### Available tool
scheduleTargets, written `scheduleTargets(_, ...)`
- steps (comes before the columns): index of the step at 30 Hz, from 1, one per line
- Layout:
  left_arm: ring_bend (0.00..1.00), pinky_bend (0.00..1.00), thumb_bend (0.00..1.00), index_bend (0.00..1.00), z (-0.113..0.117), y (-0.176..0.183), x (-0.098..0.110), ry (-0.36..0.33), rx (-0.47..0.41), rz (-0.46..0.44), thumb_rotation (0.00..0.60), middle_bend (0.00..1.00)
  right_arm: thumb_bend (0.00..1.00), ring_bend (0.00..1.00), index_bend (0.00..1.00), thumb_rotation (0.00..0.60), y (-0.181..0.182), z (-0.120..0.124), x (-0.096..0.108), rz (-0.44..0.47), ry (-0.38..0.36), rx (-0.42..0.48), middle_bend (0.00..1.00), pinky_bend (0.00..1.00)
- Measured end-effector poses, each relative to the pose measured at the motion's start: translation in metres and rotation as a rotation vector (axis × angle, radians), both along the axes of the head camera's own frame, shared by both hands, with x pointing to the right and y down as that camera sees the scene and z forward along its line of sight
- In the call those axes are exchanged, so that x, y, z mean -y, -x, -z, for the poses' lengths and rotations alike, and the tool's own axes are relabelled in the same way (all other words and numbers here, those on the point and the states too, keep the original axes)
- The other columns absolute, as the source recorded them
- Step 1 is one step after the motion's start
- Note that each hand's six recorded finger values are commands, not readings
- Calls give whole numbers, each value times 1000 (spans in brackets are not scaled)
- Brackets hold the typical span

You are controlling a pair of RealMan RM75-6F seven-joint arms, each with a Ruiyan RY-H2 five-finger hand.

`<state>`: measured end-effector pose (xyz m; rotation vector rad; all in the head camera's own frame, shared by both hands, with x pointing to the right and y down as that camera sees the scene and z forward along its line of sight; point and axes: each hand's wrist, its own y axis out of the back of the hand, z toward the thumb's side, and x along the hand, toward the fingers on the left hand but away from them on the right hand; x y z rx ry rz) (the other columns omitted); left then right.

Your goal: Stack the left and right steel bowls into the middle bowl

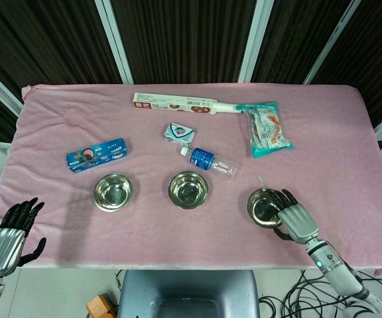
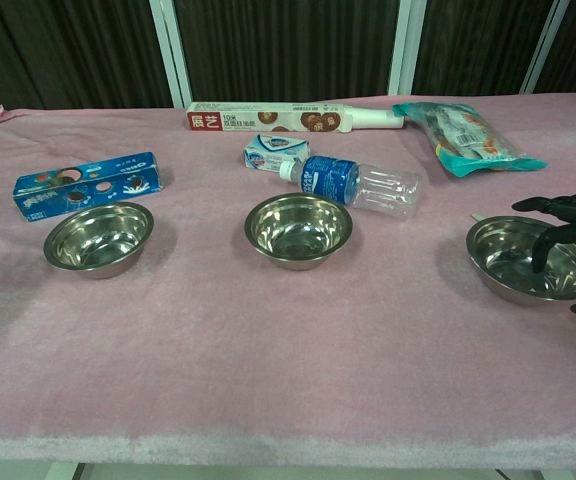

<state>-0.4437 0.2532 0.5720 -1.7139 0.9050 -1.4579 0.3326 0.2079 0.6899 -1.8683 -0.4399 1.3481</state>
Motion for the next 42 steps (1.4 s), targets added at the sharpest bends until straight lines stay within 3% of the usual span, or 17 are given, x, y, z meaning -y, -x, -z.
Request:
scheduleTargets(8,0,79,416,0,1,1,-2,-1,3,2,550,0,425,0,517,600,3,-2,0,5,3,1,0,0)
scheduleTargets(14,0,79,416,0,3,2,-2,-7,5,8,565,0,430,0,615,600,7,-7,-1,12,13,-2,0,0)
scheduleTargets(21,0,79,417,0,4,2,0,-29,6,3,569,0,532,0,768,600,9,-10,3,2,-27,-7,0,0)
scheduleTargets(25,0,80,417,0,3,2,1,-38,12,5,567,0,609,0,780,600,9,-8,6,-6,-51,-14,0,0)
scheduleTargets(31,0,79,417,0,4,2,1,-40,10,4,569,0,622,0,780,600,12,-6,10,-8,-65,-4,0,0)
scheduleTargets(38,0,79,416,0,5,3,0,-37,6,6,569,0,622,0,779,600,31,10,36,5,-142,29,0,0)
scheduleTargets(42,0,79,416,0,5,3,0,-36,5,7,569,0,622,0,779,600,64,24,71,36,-210,57,5,0)
